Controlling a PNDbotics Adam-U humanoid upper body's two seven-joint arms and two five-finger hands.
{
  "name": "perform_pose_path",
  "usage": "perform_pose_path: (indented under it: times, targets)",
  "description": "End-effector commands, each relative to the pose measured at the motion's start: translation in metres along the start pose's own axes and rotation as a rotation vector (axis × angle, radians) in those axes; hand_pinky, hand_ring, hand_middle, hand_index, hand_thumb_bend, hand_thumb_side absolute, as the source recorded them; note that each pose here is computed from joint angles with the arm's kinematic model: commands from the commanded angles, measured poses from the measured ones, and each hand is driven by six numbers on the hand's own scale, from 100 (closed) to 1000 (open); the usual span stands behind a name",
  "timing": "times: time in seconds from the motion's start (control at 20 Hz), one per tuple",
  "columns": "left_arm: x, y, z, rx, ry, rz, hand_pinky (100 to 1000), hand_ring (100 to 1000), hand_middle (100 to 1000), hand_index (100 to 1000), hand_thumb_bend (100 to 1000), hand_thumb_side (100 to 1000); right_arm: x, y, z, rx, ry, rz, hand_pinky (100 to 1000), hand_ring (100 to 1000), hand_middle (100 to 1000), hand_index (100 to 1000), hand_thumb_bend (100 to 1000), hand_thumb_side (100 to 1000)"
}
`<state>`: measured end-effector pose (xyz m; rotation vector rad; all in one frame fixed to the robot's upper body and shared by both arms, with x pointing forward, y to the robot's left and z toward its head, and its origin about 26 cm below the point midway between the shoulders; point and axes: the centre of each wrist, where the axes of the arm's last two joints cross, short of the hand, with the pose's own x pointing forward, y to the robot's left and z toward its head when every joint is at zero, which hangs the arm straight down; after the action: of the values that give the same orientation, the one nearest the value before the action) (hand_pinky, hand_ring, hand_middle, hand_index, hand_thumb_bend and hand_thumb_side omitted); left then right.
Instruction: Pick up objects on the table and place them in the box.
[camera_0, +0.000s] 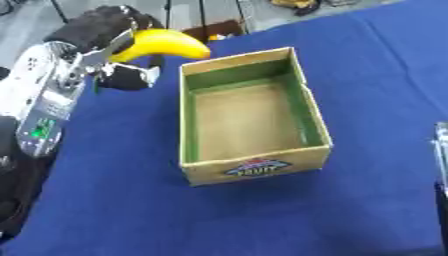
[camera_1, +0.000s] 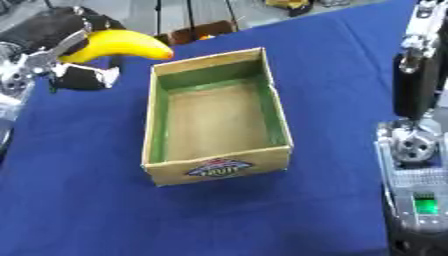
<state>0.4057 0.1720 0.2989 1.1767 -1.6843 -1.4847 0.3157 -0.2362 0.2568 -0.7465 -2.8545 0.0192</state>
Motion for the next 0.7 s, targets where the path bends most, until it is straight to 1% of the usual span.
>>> perform_pose_path:
  times: [0.05,0.25,0.7]
  targets:
    - [0.0,0.01,-0.004,0.041,0.017,-0.027,167,414,549,682,100,304,0.005,0.0,-0.007,-0.007,-0.029,-0.02,773,854,597,886,100,890]
    - [0.009,0.009,-0.011,0.056,0.013,-0.031,161,409,546,679,100,299,0.005,0.001,-0.008,-0.007,-0.032,-0.028,774,855,596,886,100,889]
    - [0.029,0.016,-0.018,0.095,-0.041,-0.015,142,396,538,675,100,300,0.007,0.002,-0.012,-0.011,-0.043,-0.04,774,855,594,886,100,888]
